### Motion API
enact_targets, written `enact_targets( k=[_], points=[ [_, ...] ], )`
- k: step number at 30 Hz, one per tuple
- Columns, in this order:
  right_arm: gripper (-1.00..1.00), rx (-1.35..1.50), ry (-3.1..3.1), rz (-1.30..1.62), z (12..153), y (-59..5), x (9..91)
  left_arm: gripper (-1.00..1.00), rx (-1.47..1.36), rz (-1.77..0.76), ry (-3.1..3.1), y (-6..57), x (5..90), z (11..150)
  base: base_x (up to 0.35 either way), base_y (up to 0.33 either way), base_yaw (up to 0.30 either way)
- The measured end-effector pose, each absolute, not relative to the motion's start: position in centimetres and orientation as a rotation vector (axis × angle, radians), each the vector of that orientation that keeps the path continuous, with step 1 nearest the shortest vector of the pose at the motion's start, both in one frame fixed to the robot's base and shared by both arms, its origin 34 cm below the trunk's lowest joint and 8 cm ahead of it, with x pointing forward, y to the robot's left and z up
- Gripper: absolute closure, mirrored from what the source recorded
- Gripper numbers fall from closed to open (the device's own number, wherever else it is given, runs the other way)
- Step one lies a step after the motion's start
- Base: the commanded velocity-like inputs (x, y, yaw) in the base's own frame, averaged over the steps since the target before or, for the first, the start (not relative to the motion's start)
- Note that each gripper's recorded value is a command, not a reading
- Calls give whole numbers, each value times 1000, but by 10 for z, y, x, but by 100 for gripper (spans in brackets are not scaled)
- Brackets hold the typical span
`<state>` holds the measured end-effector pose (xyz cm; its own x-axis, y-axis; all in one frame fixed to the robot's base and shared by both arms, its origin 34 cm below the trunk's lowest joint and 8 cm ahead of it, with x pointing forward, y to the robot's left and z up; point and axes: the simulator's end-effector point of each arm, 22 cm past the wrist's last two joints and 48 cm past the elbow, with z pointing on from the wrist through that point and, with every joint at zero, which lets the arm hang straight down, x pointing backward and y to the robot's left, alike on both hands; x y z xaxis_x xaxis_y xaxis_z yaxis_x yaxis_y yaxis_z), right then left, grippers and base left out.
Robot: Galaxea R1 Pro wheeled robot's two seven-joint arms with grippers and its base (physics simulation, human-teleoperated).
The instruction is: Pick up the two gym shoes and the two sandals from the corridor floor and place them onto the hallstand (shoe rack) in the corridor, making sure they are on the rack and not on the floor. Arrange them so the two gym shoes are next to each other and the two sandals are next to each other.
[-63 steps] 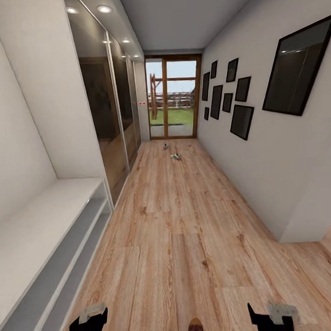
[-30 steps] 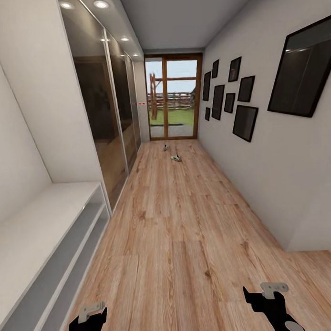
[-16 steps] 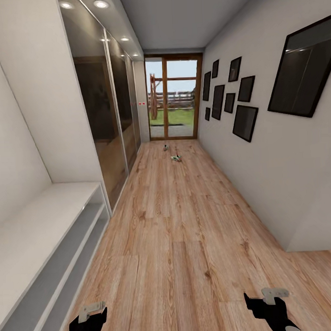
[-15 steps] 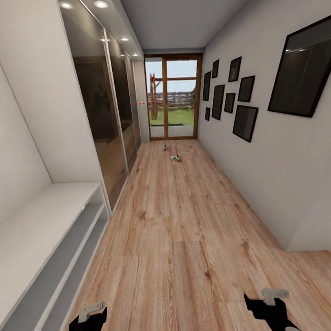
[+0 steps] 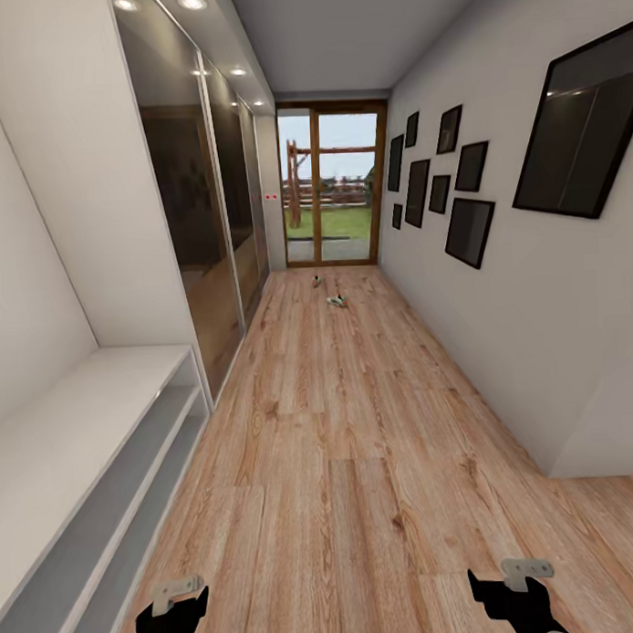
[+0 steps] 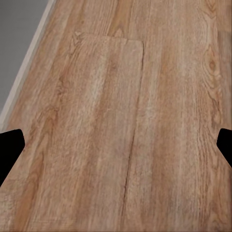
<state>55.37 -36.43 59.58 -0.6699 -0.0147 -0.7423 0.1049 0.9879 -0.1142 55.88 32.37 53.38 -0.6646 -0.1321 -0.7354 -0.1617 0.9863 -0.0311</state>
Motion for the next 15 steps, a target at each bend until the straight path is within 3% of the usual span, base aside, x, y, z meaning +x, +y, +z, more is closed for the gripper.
enact_targets(
  k=[15],
  points=[
    [-100, 62, 2312, -188, 563, -365, 548, -100, -181, 30, 2310, 331, 557, 505, 0, 0, 3]
  ],
)
